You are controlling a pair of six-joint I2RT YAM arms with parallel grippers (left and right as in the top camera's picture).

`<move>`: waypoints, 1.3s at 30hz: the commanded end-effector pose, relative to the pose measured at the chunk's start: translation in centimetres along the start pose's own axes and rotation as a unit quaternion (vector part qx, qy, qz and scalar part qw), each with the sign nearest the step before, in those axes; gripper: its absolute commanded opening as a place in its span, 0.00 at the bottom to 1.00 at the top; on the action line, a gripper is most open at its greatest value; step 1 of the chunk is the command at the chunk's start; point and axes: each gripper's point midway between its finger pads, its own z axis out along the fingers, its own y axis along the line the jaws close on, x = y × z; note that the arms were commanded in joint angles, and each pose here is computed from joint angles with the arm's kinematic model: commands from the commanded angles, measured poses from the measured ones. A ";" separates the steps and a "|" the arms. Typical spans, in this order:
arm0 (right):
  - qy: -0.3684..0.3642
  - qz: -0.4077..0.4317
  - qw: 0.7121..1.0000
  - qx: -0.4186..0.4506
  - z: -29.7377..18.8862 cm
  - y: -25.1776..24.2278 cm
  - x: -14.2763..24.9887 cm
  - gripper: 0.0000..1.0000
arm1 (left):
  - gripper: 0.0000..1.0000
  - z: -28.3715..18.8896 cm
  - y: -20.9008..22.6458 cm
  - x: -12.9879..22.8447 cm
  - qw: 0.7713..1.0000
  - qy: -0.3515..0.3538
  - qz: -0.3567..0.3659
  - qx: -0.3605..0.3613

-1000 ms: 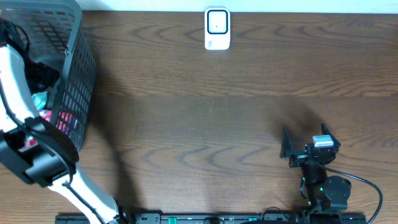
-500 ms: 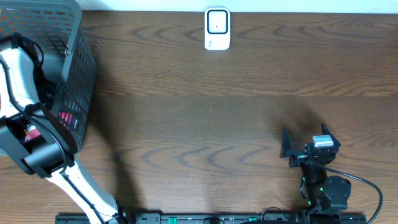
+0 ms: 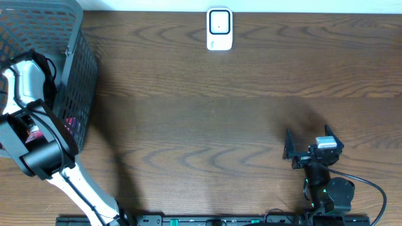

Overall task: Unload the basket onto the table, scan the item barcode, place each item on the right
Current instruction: 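Reach the left gripper into the basket and grasp the purple-red liners pack, then carry the liners pack with the left gripper and drop it near the scanner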

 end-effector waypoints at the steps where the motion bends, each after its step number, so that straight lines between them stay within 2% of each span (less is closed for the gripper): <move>1: 0.000 -0.006 1.000 -0.001 0.0 0.0 0.0 0.99 | 0.20 0.5 -0.3 1.0 0.999 0.029 0.013 0.010; 2: 0.000 -0.006 1.000 -0.001 0.0 0.0 0.0 0.99 | 0.14 0.2 -0.2 1.0 0.999 0.030 0.013 0.009; 5: 0.000 -0.006 1.000 -0.001 0.0 0.0 0.0 0.99 | 0.08 -1.3 -0.2 0.9 0.999 0.035 0.012 0.020; 13: 0.000 -0.006 1.000 -0.001 0.0 0.0 0.0 0.99 | 0.07 -9.6 1.2 -0.9 0.998 -0.007 -0.003 0.061; 17: 0.000 -0.006 1.000 -0.001 0.0 0.0 0.0 0.99 | 0.07 -14.8 1.7 -1.2 0.990 -0.053 -0.019 0.127; 22: 0.000 -0.006 1.000 -0.001 0.0 0.0 0.0 0.99 | 0.07 -22.1 3.3 -0.5 0.964 -0.135 -0.038 0.225; 24: 0.000 -0.006 1.000 -0.001 0.0 0.0 0.0 0.99 | 0.07 -25.0 4.4 -0.1 0.948 -0.176 -0.046 0.261; 26: 0.000 -0.006 1.000 -0.001 0.0 0.0 0.0 0.99 | 0.07 -29.1 6.1 1.0 0.920 -0.233 -0.054 0.310; 28: 0.000 -0.006 1.000 -0.001 0.0 0.0 0.0 0.99 | 0.08 -33.5 7.6 2.9 0.883 -0.284 -0.051 0.371; 30: 0.000 -0.006 1.000 -0.001 0.0 0.0 0.0 0.99 | 0.08 -36.8 8.4 5.2 0.848 -0.306 -0.034 0.432; 32: 0.000 -0.006 1.000 -0.001 0.0 0.0 0.0 0.99 | 0.07 -40.3 8.5 8.5 0.803 -0.313 0.006 0.506; 36: 0.000 -0.006 1.000 -0.001 0.0 0.0 0.0 0.99 | 0.07 -45.0 7.6 15.2 0.730 -0.306 0.105 0.601; 39: 0.000 -0.006 1.000 -0.001 0.0 0.0 0.0 0.99 | 0.07 -46.3 5.8 19.7 0.700 -0.302 0.195 0.617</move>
